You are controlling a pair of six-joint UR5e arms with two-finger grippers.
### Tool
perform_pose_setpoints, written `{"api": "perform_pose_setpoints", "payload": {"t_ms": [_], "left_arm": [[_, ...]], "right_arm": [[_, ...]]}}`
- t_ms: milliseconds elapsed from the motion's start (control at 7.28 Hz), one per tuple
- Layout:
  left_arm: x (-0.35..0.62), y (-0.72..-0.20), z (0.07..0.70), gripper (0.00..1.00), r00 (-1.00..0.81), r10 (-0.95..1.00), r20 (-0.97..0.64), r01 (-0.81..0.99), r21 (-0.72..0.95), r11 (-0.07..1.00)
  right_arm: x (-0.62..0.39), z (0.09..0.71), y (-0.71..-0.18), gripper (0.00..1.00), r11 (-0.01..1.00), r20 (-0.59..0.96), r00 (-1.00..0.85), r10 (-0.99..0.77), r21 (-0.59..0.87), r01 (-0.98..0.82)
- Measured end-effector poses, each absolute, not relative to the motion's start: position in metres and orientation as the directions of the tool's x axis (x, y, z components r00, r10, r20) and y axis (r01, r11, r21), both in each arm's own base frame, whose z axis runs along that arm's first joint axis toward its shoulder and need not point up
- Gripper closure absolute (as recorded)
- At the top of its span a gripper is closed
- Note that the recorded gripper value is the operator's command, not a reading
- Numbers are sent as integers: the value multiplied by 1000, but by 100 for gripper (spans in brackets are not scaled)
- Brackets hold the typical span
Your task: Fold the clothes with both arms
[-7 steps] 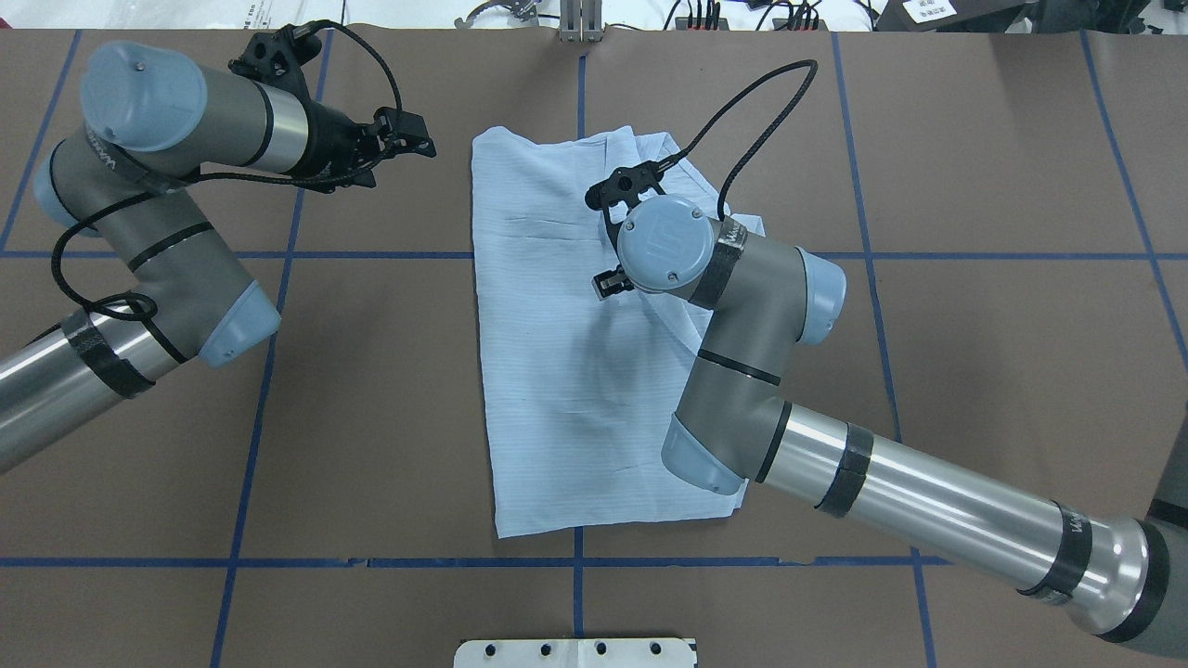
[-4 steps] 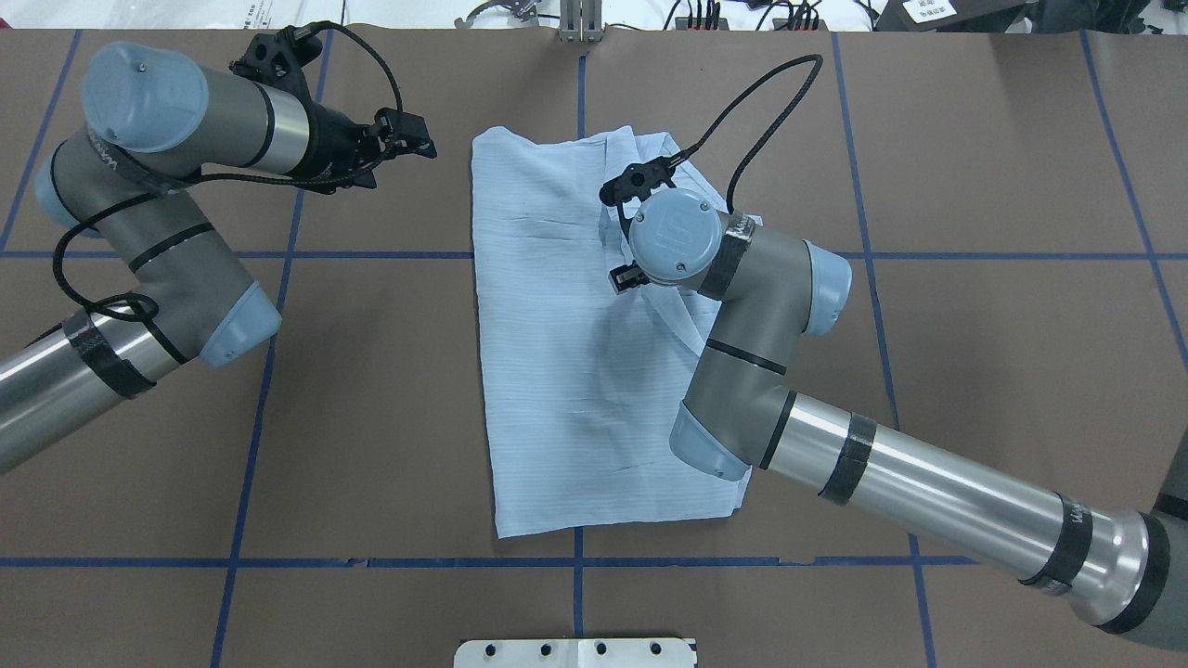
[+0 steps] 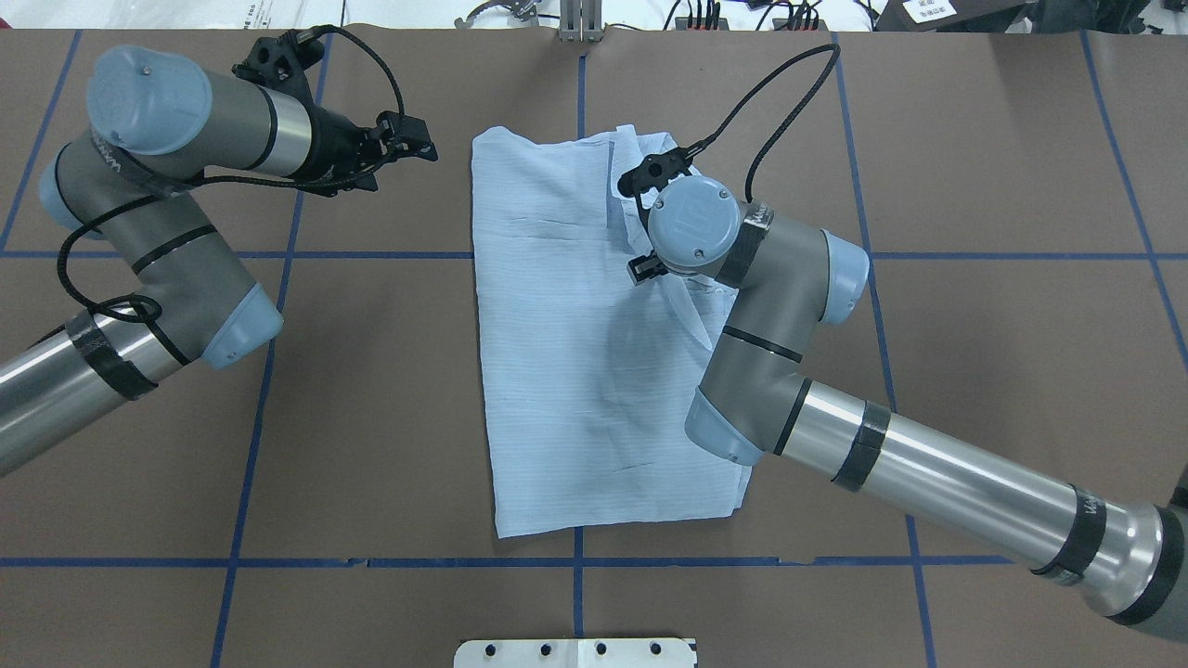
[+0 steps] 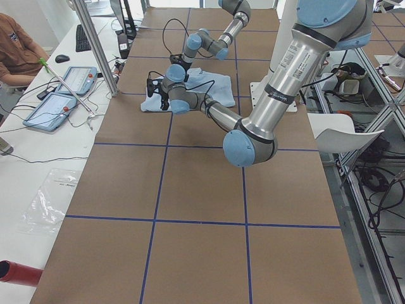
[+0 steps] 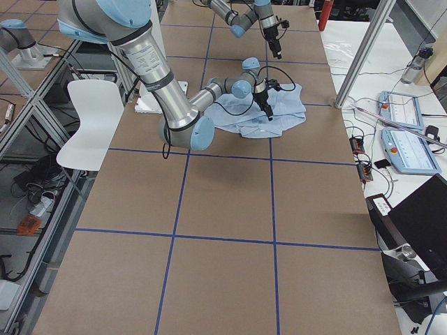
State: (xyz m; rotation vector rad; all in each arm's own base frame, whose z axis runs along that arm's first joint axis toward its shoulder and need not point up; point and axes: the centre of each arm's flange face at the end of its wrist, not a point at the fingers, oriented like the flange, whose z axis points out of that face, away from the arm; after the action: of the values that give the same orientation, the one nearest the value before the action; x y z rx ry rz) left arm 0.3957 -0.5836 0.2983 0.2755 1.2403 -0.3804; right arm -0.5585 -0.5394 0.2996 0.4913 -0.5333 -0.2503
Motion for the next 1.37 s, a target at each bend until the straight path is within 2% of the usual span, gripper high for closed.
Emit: {"api": "perform_pose_setpoints", "payload": {"t_ms": [275, 687, 961, 1373], "left_arm": [[399, -582, 295, 0, 270, -129, -954, 423, -3, 906], [401, -580, 287, 0, 259, -127, -957, 421, -7, 907], [409, -568, 278, 0, 232, -156, -960, 413, -48, 909], [456, -492, 248, 0, 206, -246, -947, 325, -171, 930]], "right_arm": [[-511, 333, -568, 0, 848, 380, 843, -379, 507, 153], [-412, 343, -593, 0, 851, 451, 787, -421, 496, 172], [-379, 344, -568, 0, 858, 512, 741, -435, 486, 167], [-349, 347, -520, 0, 904, 634, 673, -381, 409, 126]]}}
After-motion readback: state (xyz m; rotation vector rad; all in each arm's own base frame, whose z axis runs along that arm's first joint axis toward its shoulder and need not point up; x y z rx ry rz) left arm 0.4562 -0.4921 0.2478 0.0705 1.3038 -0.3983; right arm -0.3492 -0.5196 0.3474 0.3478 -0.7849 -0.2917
